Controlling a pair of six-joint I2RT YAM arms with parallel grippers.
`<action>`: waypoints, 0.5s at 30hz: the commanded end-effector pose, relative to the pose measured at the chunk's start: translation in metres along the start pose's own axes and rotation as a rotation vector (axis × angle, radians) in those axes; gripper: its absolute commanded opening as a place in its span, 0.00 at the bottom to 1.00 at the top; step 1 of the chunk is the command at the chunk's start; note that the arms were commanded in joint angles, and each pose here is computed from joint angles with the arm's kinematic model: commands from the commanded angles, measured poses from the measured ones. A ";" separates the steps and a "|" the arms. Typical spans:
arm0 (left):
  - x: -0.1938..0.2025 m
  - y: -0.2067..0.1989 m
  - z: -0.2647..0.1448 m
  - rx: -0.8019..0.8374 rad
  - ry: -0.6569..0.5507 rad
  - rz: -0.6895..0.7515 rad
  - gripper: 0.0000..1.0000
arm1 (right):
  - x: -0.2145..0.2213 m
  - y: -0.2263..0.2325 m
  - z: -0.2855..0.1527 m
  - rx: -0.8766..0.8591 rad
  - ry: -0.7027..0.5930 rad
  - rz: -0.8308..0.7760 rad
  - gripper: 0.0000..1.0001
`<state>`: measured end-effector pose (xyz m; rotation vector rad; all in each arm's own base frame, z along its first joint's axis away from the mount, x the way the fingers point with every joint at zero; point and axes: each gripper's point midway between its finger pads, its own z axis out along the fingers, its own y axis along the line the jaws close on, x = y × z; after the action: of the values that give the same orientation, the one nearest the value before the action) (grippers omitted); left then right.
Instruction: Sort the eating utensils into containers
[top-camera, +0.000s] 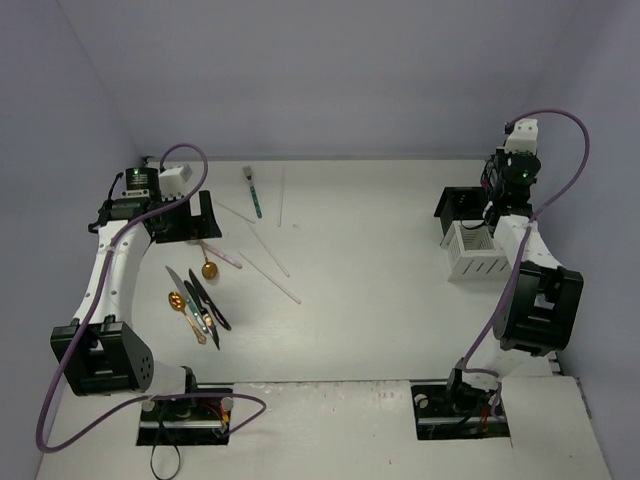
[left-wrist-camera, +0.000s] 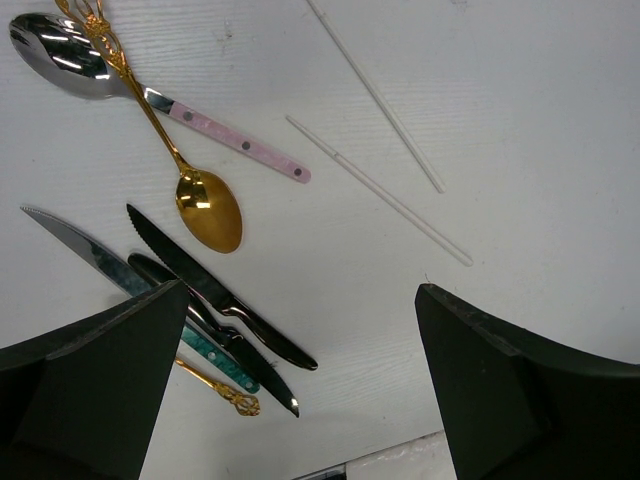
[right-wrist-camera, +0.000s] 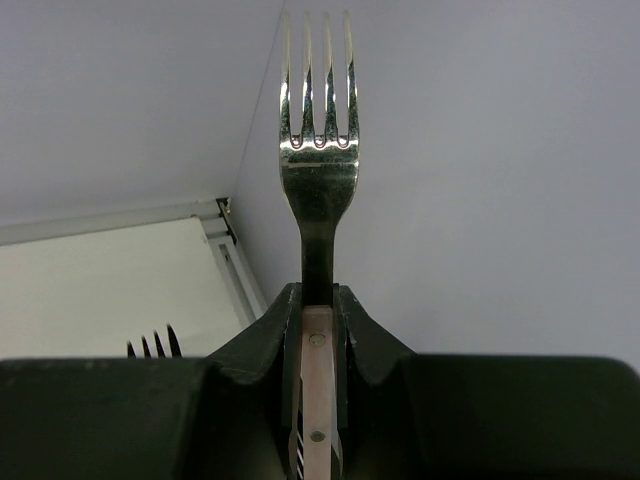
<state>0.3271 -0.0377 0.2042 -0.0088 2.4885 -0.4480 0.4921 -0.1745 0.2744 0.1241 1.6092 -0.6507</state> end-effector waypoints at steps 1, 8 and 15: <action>-0.021 -0.008 -0.014 0.007 -0.068 0.030 0.97 | -0.037 -0.011 0.003 0.004 -0.193 0.070 0.00; -0.015 -0.003 -0.016 -0.014 -0.060 0.041 0.97 | -0.043 0.004 0.007 -0.064 -0.253 0.146 0.00; -0.012 0.000 -0.016 -0.025 -0.057 0.041 0.97 | -0.046 0.018 0.007 -0.128 -0.311 0.191 0.00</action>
<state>0.3246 -0.0351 0.2031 -0.0128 2.5032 -0.4290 0.5109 -0.1613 0.2548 0.0982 1.5366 -0.4583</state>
